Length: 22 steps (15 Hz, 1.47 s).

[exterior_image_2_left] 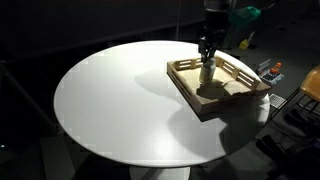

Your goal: Remove the lid from the white bottle

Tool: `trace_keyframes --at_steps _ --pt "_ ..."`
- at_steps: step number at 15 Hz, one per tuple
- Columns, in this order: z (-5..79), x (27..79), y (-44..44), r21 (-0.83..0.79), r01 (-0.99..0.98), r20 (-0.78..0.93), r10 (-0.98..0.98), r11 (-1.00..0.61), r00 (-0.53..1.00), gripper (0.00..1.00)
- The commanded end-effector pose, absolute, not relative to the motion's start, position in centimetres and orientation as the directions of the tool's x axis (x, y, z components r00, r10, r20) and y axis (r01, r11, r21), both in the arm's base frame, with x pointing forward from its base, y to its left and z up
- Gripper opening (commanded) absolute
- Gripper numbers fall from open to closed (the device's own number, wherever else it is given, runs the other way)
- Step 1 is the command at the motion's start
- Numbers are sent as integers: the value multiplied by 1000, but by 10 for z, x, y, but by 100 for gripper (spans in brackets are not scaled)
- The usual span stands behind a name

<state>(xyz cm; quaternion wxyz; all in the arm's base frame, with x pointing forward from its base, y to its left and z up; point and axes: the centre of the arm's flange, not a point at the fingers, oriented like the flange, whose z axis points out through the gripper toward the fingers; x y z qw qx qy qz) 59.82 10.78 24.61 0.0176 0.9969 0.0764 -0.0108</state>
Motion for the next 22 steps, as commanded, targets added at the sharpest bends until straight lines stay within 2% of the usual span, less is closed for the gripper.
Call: trace_keyframes --at_steps 1,2,3,4,6,8,22 --pt "258 595 110 49 153 -47 151 -987 987 54" --pt "259 595 109 51 153 -50 151 -987 987 54" --pt "260 595 109 52 153 -52 150 -987 987 47" --pt "261 594 109 53 153 -54 150 -987 987 45" --pt "262 594 109 55 152 -55 149 -987 987 27" --pt "262 594 109 56 152 -56 149 -987 987 19" --pt "274 600 105 77 223 -21 222 -972 975 19"
